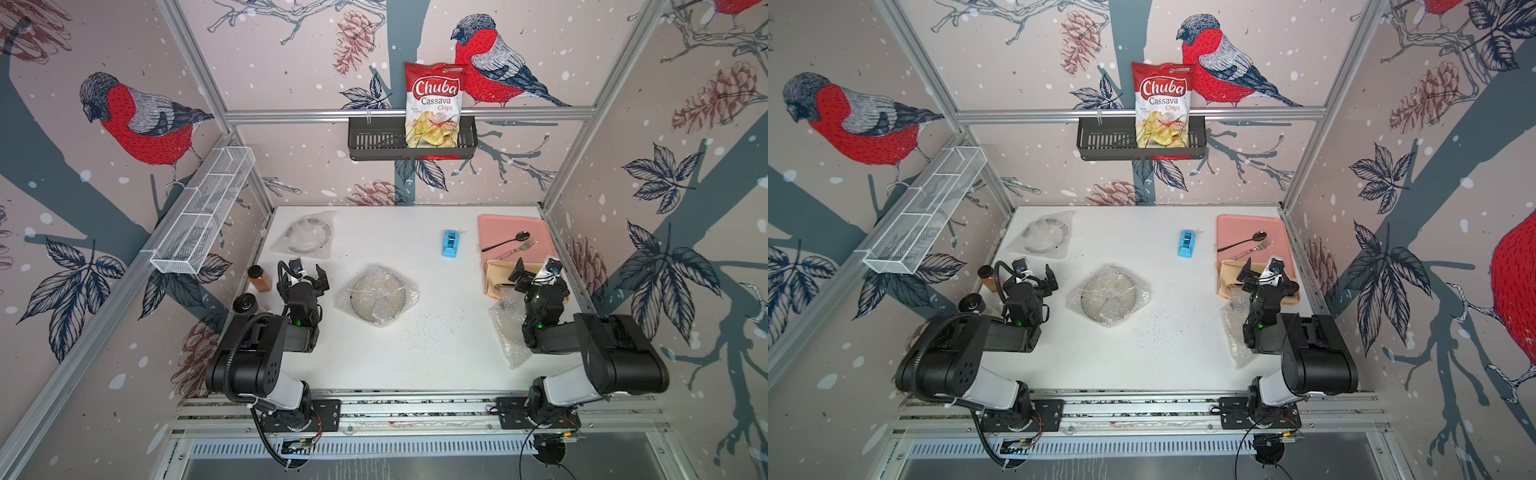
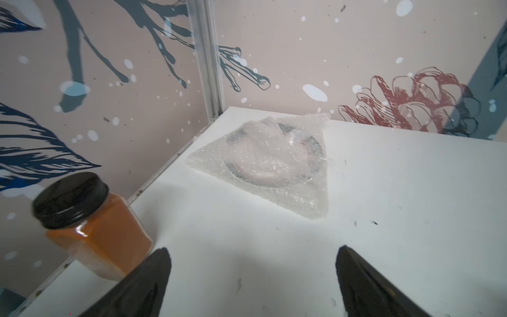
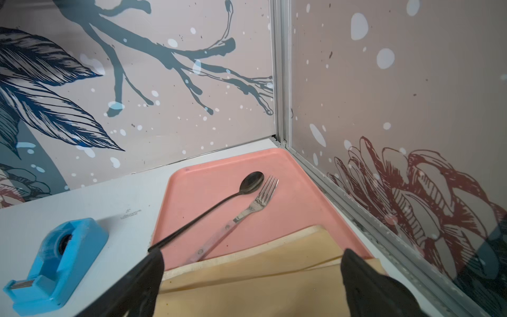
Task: Wrap dinner plates in bubble wrap
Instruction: Reset both arms
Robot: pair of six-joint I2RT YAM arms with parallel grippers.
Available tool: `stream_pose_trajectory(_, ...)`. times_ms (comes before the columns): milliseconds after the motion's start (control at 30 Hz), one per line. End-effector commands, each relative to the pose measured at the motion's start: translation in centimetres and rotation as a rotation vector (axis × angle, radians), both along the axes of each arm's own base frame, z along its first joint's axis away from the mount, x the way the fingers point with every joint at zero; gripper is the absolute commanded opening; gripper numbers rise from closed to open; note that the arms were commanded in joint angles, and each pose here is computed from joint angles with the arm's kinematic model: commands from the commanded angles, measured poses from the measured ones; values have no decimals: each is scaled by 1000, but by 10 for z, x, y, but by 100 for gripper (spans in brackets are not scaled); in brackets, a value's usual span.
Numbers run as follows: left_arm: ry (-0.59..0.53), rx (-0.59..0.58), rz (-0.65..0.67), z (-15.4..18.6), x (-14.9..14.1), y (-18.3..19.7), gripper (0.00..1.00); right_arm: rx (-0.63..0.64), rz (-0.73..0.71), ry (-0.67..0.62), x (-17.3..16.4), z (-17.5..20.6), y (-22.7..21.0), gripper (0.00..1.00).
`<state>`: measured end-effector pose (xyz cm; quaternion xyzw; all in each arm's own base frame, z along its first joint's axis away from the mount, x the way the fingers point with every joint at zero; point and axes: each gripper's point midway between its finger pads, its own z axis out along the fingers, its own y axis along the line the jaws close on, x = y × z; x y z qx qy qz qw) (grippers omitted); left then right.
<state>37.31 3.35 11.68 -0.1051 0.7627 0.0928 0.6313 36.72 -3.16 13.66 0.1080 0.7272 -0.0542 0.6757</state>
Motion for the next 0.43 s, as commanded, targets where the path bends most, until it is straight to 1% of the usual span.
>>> stream_pose_trajectory(0, -28, -19, -1, 7, 2, 1, 98, 9, -10, 64, 2, -12, 0, 100)
stream_pose_trajectory(67, -29, -18, -2, 7, 2, 0, 98, 4, -9, 46, 2, -9, 0, 100)
stream_pose_trajectory(233, -29, -18, -1, 7, 2, 1, 97, 11, -4, 67, 4, -13, 0, 100)
stream_pose_trajectory(400, -29, -18, -1, 7, 2, 1, 98, 10, -4, 62, 4, -11, 0, 100)
